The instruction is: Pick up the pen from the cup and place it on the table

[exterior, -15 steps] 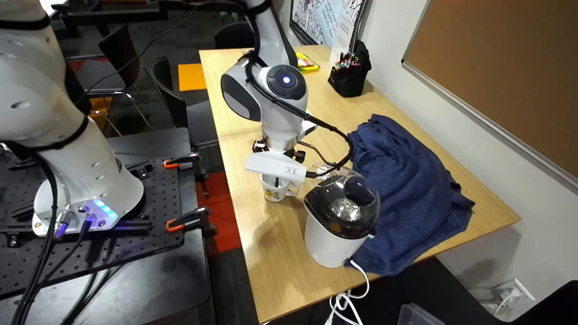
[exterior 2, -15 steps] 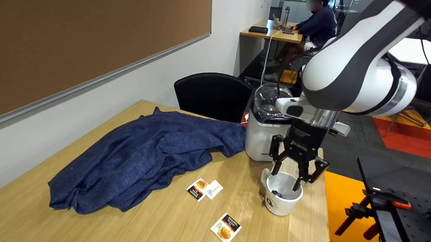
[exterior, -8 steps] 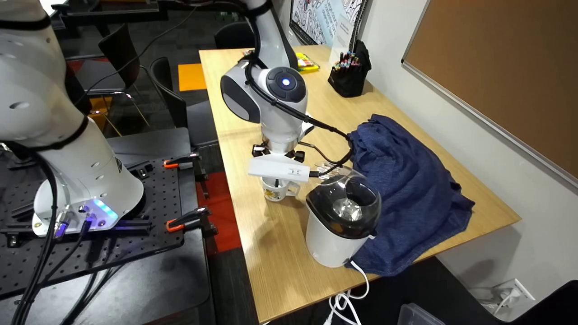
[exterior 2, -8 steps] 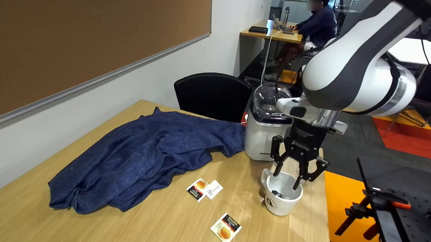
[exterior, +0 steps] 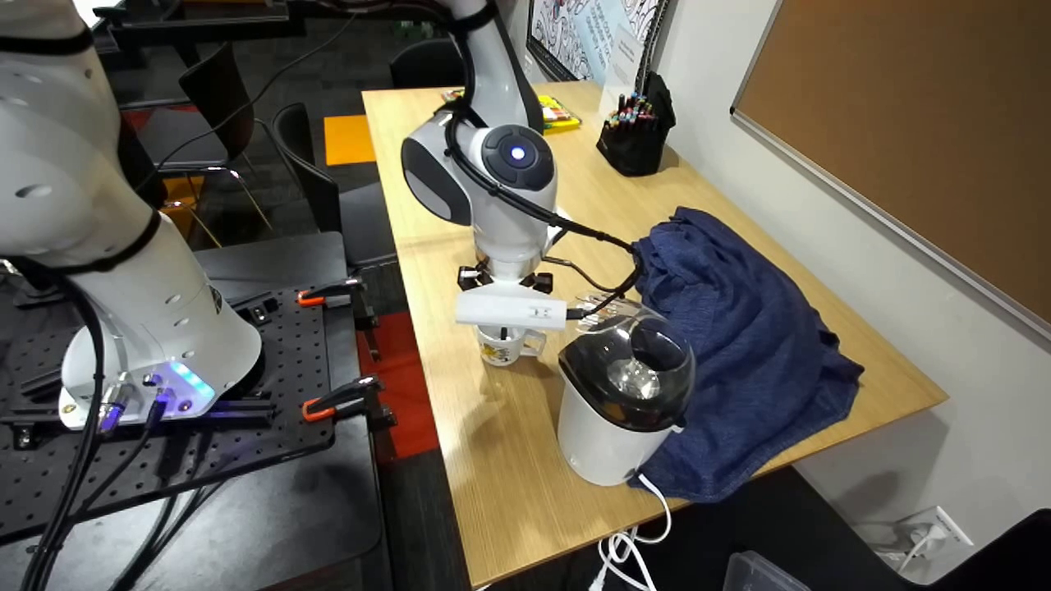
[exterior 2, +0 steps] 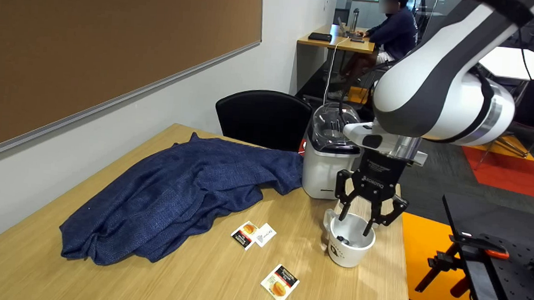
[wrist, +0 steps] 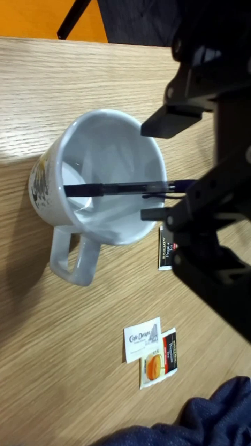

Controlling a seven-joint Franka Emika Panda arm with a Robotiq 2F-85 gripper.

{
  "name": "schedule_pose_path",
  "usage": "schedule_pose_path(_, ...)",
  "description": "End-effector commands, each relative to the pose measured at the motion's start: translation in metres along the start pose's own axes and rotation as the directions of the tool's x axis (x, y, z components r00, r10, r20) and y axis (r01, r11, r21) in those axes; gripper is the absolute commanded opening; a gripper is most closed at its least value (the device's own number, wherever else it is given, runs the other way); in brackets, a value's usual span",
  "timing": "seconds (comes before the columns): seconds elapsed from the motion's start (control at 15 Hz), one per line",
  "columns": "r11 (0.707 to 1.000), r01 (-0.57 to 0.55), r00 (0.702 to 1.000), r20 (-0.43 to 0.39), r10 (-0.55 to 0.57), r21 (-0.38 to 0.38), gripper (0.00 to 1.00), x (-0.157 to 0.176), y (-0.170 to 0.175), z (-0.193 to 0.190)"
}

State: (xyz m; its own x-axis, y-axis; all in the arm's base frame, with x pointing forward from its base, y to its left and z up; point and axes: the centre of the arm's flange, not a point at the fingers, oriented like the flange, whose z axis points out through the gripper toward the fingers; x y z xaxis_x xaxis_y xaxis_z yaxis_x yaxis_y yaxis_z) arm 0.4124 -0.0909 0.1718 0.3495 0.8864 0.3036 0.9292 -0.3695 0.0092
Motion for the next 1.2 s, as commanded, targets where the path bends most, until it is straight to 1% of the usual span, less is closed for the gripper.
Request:
schedule_pose_path(0.0, 1.0, 0.023, 1.0, -0.022, -0.022, 0.018, 0.54, -0.002, 0.005, 0.018)
schedule_pose_path(0.27, 1.0, 0.018, 1.0, -0.019, -0.018, 0.024, 0.51, -0.001, 0.007, 0.021)
schedule_pose_path(0.47, 0.999, 0.016, 1.0, -0.017, -0.015, 0.029, 0.46, 0.0, 0.009, 0.025)
schedule_pose_path(0.53, 0.999, 0.015, 1.0, -0.015, -0.014, 0.031, 0.47, 0.0, 0.009, 0.026)
schedule_pose_path(0.73, 0.999, 0.013, 1.0, -0.014, -0.012, 0.041, 0.43, 0.0, 0.01, 0.031)
schedule_pose_path(1.0, 0.999, 0.009, 1.0, -0.015, -0.008, 0.05, 0.45, -0.001, 0.011, 0.036)
schedule_pose_path(1.13, 0.998, 0.005, 1.0, -0.015, -0.004, 0.055, 0.42, -0.002, 0.011, 0.038)
